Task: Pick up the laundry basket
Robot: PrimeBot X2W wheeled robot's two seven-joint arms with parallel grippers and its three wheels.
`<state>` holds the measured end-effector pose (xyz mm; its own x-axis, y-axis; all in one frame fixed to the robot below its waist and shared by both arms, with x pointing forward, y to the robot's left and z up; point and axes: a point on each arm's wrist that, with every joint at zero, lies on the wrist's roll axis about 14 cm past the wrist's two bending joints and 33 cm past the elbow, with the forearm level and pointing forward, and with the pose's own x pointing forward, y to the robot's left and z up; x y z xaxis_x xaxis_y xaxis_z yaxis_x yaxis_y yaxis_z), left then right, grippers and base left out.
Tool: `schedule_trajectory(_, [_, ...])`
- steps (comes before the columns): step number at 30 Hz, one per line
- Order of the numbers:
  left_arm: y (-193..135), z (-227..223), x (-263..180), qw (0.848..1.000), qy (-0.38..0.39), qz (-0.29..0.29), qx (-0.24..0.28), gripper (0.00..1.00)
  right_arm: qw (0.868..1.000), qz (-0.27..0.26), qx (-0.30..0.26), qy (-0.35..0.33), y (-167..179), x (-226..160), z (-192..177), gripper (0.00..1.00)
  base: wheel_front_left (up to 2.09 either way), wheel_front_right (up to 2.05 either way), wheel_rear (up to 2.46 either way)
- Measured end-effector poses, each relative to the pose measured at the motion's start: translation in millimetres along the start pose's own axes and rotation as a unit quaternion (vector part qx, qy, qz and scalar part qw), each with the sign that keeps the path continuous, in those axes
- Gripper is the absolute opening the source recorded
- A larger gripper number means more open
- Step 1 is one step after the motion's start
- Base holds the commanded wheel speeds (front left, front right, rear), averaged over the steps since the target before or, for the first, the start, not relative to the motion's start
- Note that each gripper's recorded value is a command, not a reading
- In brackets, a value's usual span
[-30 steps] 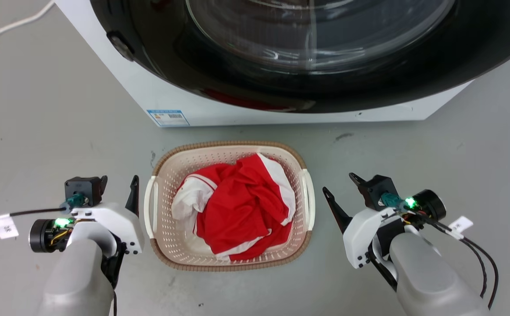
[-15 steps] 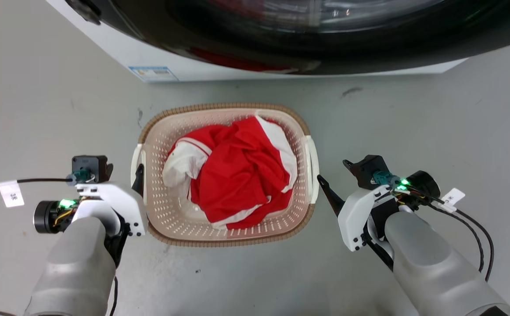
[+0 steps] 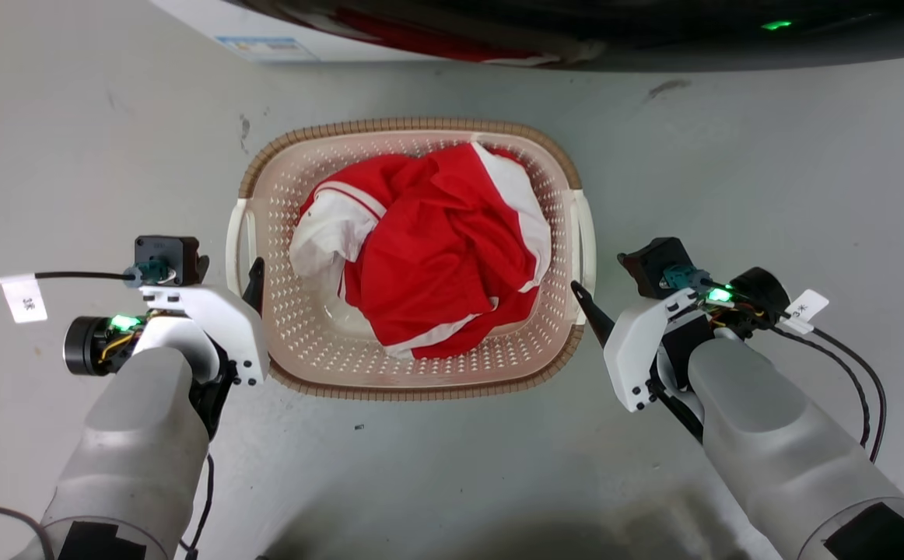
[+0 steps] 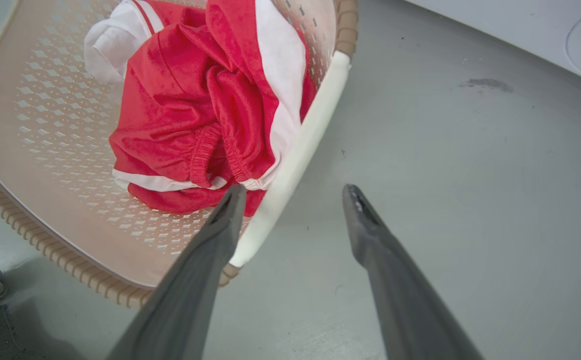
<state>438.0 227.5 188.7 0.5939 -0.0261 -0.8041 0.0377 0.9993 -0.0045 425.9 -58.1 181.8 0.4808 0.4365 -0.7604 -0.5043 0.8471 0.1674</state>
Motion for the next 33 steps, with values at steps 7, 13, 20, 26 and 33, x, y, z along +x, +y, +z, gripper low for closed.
schedule_trajectory(7, [2, -16, 14, 1.000, 0.028, -0.001, 0.003, 1.00, 1.000, 0.007, 0.006, 0.019, -2, 18, -12, 1.00, 0.00, 0.00, 0.00])
schedule_trajectory(13, [0, -23, 25, 0.999, 0.040, -0.005, 0.010, 1.00, 1.000, 0.009, 0.010, 0.028, -4, 28, -21, 1.00, 0.00, 0.00, 0.00])
schedule_trajectory(20, [-5, -30, 31, 0.998, 0.051, -0.013, 0.022, 0.00, 0.999, 0.012, 0.015, 0.035, -4, 33, -29, 0.00, 0.00, 0.00, 0.00])
schedule_trajectory(26, [-14, -29, 30, 0.998, 0.053, -0.022, 0.025, 0.00, 0.999, 0.010, 0.016, 0.032, -2, 32, -26, 0.00, 0.00, 0.00, 0.00])
schedule_trajectory(33, [-24, -30, 10, 0.998, 0.056, -0.029, 0.017, 0.00, 0.999, 0.008, 0.010, 0.042, 4, 11, -28, 0.00, 0.00, 0.00, 0.00])
